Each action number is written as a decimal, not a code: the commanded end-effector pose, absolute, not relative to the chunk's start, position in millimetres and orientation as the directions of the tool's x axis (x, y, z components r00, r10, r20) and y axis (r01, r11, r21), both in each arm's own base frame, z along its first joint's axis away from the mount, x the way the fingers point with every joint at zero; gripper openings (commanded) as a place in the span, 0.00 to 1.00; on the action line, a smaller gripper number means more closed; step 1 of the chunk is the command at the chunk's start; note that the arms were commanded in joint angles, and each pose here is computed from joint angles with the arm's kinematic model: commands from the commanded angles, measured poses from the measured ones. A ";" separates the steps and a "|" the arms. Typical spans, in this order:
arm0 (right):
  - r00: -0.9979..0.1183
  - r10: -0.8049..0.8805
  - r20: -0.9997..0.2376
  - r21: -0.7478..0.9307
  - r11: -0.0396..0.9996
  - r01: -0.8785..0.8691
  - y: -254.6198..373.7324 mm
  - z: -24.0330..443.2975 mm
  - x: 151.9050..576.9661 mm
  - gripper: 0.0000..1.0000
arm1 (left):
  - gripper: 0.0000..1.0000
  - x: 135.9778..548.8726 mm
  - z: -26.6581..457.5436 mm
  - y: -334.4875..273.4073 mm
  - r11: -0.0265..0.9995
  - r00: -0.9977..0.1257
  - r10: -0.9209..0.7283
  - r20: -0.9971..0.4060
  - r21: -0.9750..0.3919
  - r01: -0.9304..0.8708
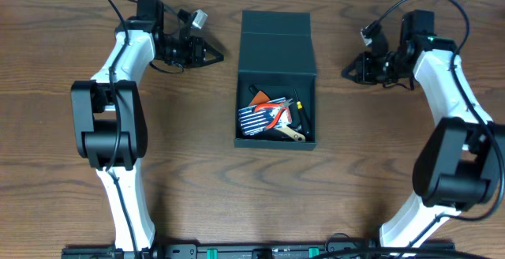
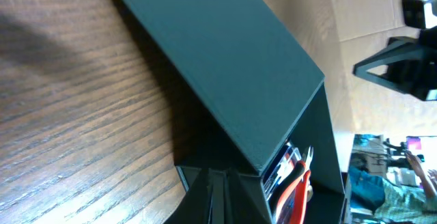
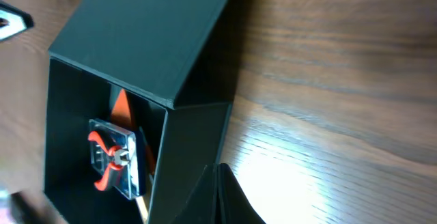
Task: Pack container
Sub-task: 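Move both grippers to the box lid's top edge, then push the lid forward with both grippers to close the box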
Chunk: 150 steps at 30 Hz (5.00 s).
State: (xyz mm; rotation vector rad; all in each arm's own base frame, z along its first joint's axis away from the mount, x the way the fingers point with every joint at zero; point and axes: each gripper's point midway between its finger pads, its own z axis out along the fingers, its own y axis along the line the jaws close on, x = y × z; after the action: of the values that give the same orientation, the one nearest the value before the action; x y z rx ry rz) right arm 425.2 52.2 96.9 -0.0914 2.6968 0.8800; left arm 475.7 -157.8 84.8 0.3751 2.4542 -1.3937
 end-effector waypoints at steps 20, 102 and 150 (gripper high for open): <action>-0.978 0.139 -0.157 0.722 0.692 -0.017 71.1 39.1 440.6 0.01 | 0.06 474.4 52.3 -186.4 0.401 -0.917 0.119 -0.381 -0.826 0.396; -0.941 0.165 -0.297 0.900 0.378 -0.218 147.6 98.0 520.3 0.01 | 0.05 513.4 131.1 -222.3 0.208 -0.836 0.048 -0.546 -0.814 0.543; -0.986 -0.074 -0.151 0.471 0.872 -0.137 67.4 109.9 471.2 0.01 | 0.05 387.1 136.4 -232.1 0.800 -0.956 0.250 -0.152 -0.524 0.292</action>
State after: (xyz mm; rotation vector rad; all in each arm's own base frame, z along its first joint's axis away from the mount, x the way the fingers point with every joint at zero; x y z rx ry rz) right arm 468.4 83.2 114.8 -0.1754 2.8815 0.8724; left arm 395.5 -228.0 128.2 0.4302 2.8716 -1.0599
